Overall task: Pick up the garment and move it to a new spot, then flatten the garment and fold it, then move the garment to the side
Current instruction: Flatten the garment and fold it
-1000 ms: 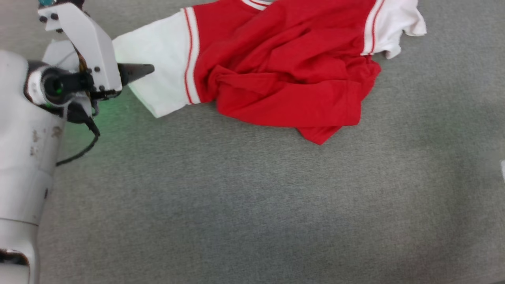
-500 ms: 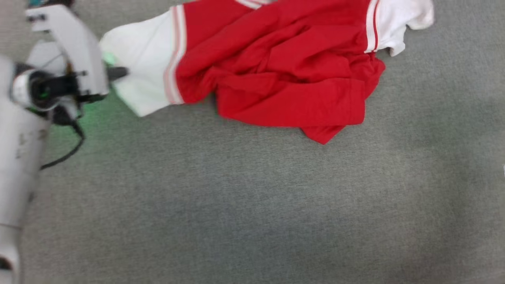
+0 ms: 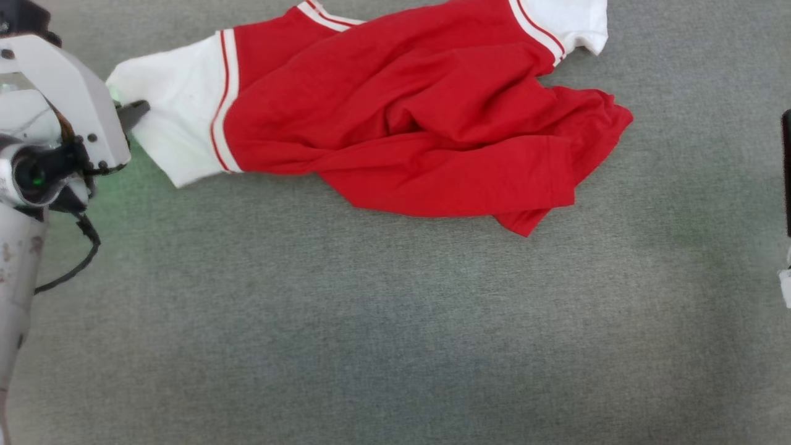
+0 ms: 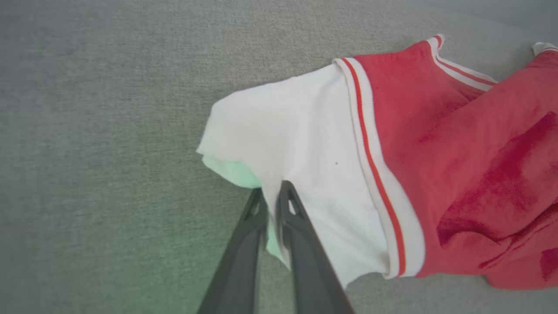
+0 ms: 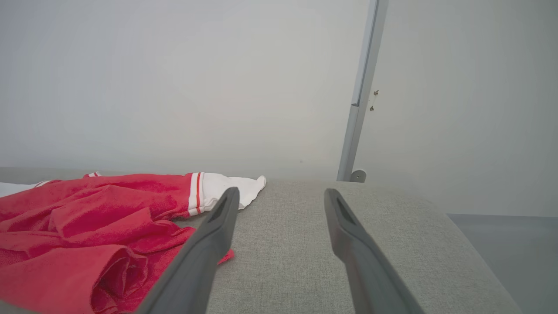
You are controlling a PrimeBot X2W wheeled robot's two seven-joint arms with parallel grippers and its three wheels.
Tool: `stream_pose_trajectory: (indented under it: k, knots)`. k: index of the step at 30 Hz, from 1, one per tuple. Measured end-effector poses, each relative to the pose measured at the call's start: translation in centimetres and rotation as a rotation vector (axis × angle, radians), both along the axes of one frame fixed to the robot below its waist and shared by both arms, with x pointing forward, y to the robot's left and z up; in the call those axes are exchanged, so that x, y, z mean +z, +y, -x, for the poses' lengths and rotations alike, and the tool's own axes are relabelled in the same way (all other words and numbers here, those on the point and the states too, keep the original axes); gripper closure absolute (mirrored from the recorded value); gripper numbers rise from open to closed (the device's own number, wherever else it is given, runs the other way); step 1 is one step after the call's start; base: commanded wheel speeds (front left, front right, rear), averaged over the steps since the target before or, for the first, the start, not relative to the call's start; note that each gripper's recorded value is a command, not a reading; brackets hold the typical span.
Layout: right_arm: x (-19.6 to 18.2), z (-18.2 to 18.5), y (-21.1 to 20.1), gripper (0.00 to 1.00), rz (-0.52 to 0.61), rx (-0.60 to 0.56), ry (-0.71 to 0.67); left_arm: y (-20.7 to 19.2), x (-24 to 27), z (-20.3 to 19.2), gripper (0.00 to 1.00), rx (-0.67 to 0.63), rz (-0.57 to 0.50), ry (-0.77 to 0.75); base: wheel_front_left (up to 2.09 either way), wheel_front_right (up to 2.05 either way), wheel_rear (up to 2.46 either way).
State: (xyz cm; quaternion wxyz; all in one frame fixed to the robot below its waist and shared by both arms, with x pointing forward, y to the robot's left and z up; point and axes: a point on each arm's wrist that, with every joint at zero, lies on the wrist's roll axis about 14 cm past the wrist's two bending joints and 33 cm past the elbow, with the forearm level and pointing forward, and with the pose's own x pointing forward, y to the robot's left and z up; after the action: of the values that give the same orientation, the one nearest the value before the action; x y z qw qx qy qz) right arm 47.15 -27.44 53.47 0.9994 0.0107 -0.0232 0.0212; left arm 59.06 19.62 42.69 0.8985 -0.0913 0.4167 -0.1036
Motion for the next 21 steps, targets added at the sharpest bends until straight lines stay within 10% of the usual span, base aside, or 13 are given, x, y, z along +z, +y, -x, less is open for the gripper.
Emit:
stream_pose_trajectory:
  k: [21]
  knots:
    - [-4.3,-10.2,3.9,0.0,0.406,0.278,0.505,-1.1,3.1,7.6,0.0,0.106,-0.058,-0.748,0.0,0.0,0.0]
